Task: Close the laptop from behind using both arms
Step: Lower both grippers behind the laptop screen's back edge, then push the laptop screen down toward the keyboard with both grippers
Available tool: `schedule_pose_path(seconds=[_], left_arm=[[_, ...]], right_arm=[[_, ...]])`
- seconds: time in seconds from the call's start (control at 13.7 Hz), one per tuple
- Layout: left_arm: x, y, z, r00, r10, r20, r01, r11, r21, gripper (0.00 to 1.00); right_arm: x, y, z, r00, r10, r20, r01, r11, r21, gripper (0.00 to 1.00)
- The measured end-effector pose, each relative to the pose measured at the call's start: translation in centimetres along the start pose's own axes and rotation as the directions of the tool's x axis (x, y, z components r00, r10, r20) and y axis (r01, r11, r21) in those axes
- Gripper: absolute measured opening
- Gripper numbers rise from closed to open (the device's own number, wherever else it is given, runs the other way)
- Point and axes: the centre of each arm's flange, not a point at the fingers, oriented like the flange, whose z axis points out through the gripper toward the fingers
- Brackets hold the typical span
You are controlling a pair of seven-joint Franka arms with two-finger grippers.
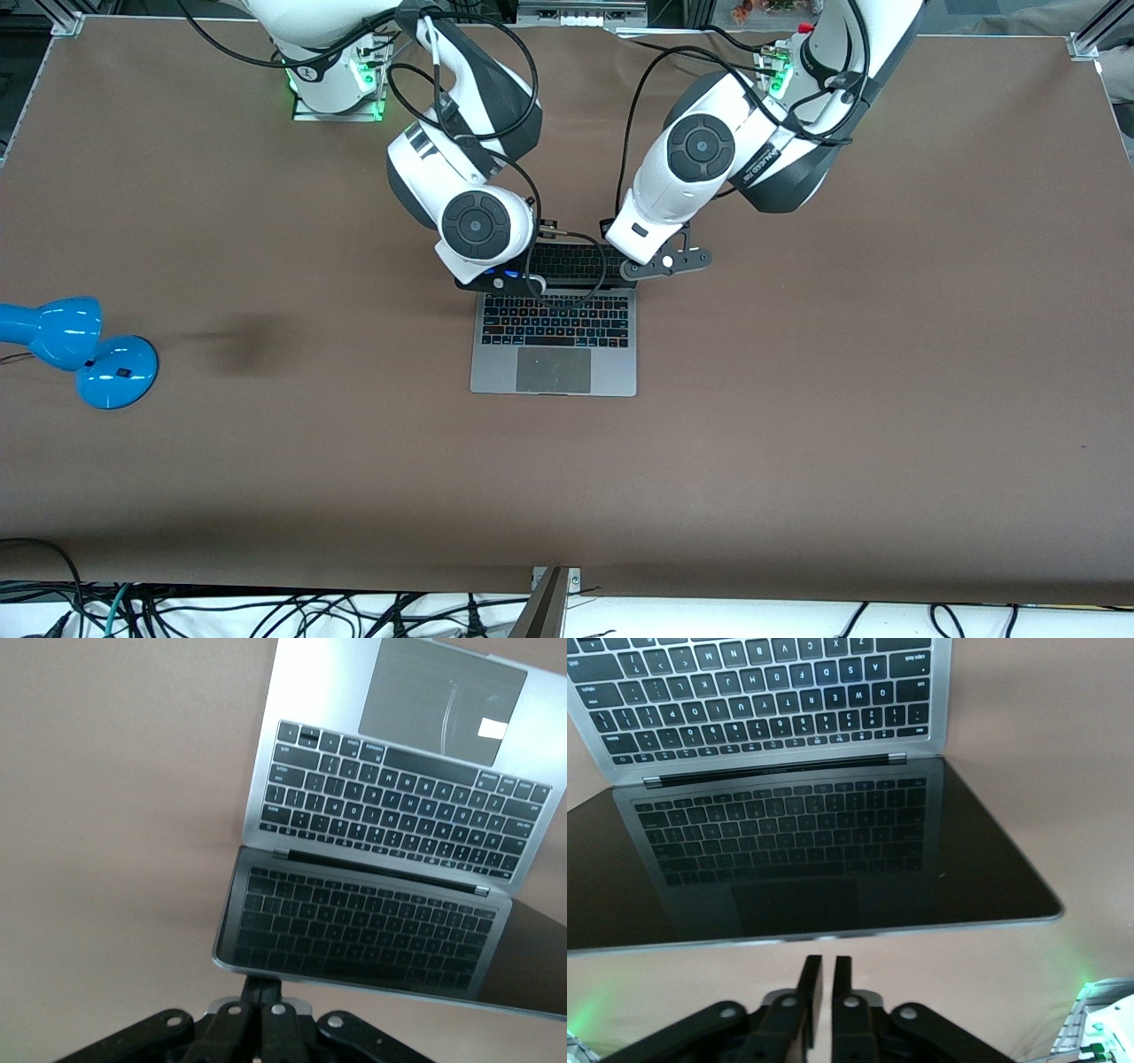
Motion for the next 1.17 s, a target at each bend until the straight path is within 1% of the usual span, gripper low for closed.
schedule_pose_path(seconds=[0.15,0.37,0.51,0.73,0.95,1.17], left_arm=[[0.7,0.2,0.0,1.0,-0.01,-0.011,0.01,1.0,0.001,0.01],[1.7,0.4,0.1,1.0,-0.029,-0.01,0.029,1.0,-0.008,0.01],[2.2,0.4,0.1,0.999,-0.036,-0.008,0.036,0.999,-0.013,0.01],[2.4,0.5,0.0,0.999,-0.038,-0.01,0.038,0.999,-0.016,0.01],[2.5,0.5,-0.2,0.999,-0.035,-0.019,0.035,0.999,-0.014,0.01],[2.6,0.5,-0.3,0.999,-0.031,-0.027,0.031,0.999,-0.011,0.01]], right_arm=[[0.2,-0.1,-0.1,1.0,0.0,-0.013,0.0,1.0,0.013,0.09],[0.5,-0.4,-0.4,0.999,0.002,-0.036,-0.001,0.999,0.037,0.06],[0.8,-0.4,-0.6,0.998,0.006,-0.056,-0.003,0.998,0.056,0.01],[1.8,-0.6,-0.3,0.997,0.015,-0.081,-0.008,0.997,0.079,0.01],[2.7,-0.4,0.4,0.995,0.017,-0.103,-0.011,0.998,0.056,0.01],[2.9,-0.4,0.7,0.994,0.017,-0.107,-0.012,0.999,0.048,0.01]])
